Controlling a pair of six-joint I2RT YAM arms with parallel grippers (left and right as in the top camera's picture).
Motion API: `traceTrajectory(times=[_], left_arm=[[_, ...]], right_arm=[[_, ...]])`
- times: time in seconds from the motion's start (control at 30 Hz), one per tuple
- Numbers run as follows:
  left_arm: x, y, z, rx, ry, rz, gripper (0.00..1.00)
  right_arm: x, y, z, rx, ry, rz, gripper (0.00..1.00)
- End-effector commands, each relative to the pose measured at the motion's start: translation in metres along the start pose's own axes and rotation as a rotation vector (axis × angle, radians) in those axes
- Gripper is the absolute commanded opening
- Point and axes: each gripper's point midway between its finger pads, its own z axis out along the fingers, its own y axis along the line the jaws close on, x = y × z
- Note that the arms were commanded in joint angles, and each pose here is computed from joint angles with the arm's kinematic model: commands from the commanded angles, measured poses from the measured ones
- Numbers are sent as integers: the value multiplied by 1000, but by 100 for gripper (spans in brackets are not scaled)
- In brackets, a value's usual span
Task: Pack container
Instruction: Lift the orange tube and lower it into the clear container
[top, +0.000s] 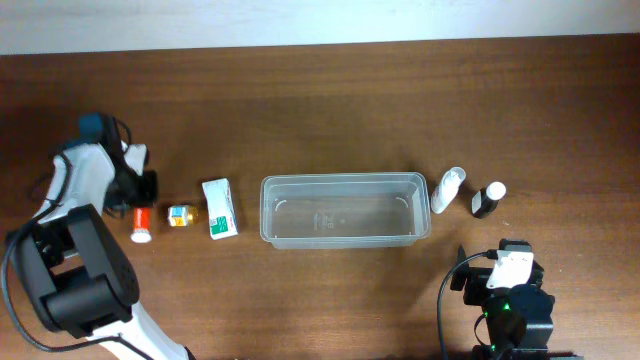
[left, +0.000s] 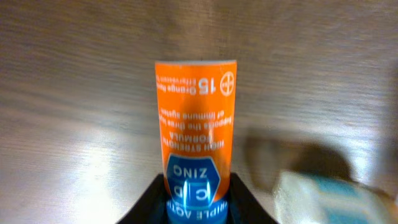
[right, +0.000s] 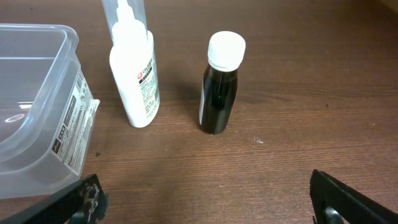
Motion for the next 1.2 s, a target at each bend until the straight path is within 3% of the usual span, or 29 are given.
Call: traceTrajectory(times=[0.0,0.13,0.27,0.33,0.57,0.8,1.17], left_arm=[[-44,-5,-62,15,-134,23,7],[-69,-53,-126,144,-248,161,4],[-75,-134,-179,288,-377,488,4],[-70,-171,-190,290,-415,670,2],[-15,-301,-193,316,-435,1279,1],[42,-383,-173,267,-450,1691,1],[58,-431,-97,273,-493,1797,1]], right_arm=[[2,-2,1,8,-1,15,98],[2,-2,1,8,-1,15,98],[2,-2,1,8,-1,15,99],[2,-2,1,8,-1,15,98],[2,-2,1,8,-1,15,98],[2,-2,1,8,-1,15,98],[2,-2,1,8,-1,15,98]])
